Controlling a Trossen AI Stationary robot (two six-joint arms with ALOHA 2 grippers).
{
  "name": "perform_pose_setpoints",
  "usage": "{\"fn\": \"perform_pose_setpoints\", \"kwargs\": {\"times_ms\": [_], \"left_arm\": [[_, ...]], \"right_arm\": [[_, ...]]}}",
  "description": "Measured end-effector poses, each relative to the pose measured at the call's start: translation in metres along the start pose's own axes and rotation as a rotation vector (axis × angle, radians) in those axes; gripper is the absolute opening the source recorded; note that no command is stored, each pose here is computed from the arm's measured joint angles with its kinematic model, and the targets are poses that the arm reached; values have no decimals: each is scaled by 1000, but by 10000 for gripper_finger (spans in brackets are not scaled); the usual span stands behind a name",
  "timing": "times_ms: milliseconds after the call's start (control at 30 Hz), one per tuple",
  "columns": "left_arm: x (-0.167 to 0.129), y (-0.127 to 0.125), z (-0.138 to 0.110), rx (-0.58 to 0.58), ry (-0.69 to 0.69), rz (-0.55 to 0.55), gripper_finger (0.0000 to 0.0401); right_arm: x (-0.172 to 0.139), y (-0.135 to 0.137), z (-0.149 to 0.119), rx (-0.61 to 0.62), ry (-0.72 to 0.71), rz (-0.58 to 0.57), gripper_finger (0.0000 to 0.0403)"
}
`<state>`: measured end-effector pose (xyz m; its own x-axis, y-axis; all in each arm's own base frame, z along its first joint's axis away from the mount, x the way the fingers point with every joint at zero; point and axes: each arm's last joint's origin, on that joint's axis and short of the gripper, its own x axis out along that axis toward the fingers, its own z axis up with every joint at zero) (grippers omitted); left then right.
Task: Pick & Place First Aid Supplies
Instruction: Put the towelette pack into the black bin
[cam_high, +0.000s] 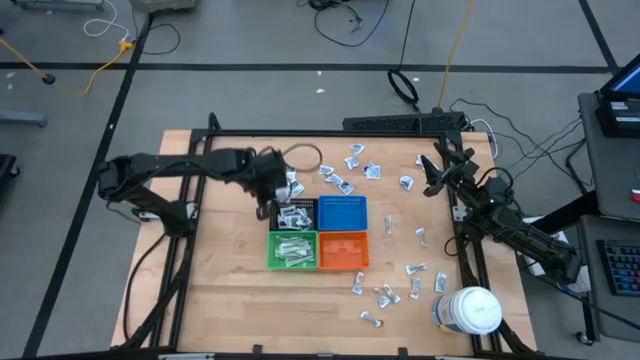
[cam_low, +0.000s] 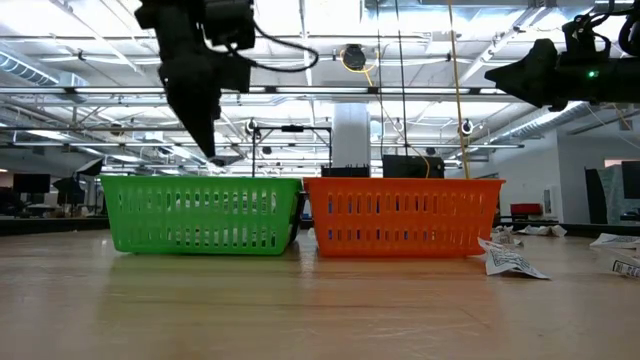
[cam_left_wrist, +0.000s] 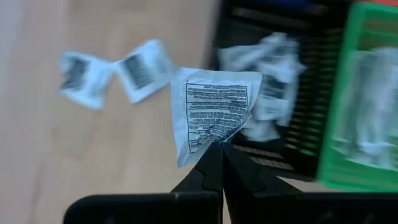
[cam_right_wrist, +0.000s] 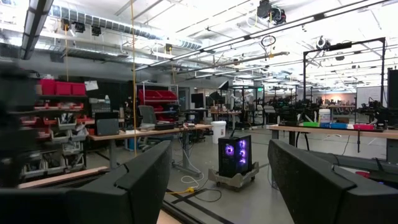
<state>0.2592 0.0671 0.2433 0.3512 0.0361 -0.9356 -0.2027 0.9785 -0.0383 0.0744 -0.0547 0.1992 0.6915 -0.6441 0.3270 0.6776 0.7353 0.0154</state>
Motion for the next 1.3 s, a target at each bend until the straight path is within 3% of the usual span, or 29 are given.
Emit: {"fn": "perform_pose_setpoints", "kwargs": {"times_ms": [233,633,867,1100,1300], "left_arm": [[1,-34,-1,12,8,-60,0],[68,-37,22,0,172,-2,0],[79,-40,40,-4,179,-28,2],[78,-40,41,4,178,-45,42],[68,-38,41,7,206,12,107]], "right_arm": [[0,0,0,0,0,0,263],[0,0,0,0,-3,0,263],[0,0,0,0,0,0,263],[0,0,0,0,0,0,263],[0,0,0,0,0,0,263]]}}
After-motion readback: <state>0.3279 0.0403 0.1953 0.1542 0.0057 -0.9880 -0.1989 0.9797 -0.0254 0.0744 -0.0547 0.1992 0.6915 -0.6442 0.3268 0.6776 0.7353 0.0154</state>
